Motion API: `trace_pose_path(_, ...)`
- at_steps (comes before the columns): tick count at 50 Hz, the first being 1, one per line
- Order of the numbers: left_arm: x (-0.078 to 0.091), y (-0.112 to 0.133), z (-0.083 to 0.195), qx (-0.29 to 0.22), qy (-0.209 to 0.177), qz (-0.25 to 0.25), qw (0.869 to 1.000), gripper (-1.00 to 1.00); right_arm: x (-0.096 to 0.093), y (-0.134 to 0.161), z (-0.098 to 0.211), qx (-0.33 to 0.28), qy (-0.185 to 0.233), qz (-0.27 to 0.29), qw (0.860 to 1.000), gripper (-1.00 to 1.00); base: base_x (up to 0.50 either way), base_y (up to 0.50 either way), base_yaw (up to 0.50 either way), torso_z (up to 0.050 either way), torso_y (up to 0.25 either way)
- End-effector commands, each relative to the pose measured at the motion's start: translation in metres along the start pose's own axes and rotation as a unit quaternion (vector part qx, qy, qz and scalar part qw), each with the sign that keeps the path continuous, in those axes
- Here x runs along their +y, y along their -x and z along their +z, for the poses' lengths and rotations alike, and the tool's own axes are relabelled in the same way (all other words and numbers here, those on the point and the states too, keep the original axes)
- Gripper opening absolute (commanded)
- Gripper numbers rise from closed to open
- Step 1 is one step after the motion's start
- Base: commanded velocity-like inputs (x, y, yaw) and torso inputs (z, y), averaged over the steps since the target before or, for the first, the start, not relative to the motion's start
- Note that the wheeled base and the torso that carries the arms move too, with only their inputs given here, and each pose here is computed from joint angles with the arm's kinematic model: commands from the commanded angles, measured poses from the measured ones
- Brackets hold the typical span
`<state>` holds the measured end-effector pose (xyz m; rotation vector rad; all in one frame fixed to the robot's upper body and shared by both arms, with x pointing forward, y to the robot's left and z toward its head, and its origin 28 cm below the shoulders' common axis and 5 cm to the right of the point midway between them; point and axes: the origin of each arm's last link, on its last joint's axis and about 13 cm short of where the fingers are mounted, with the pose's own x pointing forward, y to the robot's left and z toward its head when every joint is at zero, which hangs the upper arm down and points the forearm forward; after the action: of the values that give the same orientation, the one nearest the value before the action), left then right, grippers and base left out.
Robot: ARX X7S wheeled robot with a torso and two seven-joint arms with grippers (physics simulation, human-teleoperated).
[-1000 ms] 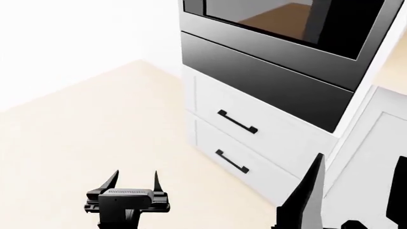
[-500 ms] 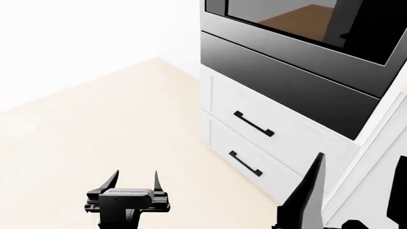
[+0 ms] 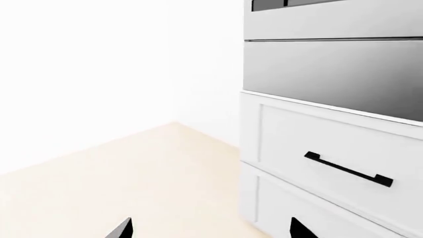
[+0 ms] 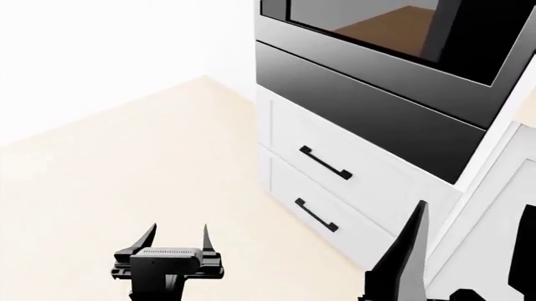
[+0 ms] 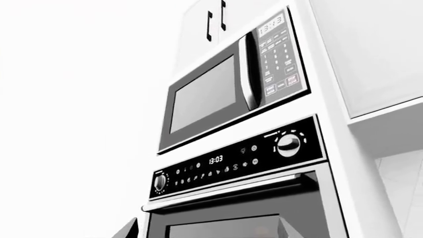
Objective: Open the oven door
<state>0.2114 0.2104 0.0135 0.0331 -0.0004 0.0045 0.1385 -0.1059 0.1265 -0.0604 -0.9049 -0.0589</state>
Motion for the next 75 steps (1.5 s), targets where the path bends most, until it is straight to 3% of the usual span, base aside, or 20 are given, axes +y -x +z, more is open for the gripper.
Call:
trace_pose_path(1,-0.0001,0.0001,0.0000,0.000,0.000,0.000,1.000,1.00,0.0001,-0.0001,-0.0005,0.001,-0.001,0.000,1.000,1.00,0.13,-0.12,0.00,0.000,0.000)
trace_pose_path(75,-0.0001,0.0004,-0.0002,0.001,0.000,0.000,1.000,1.00,0.0003,-0.0004,-0.0007,0.001,-0.002,0.003,1.000,1.00,0.17,-0.07,0.00,0.000,0.000)
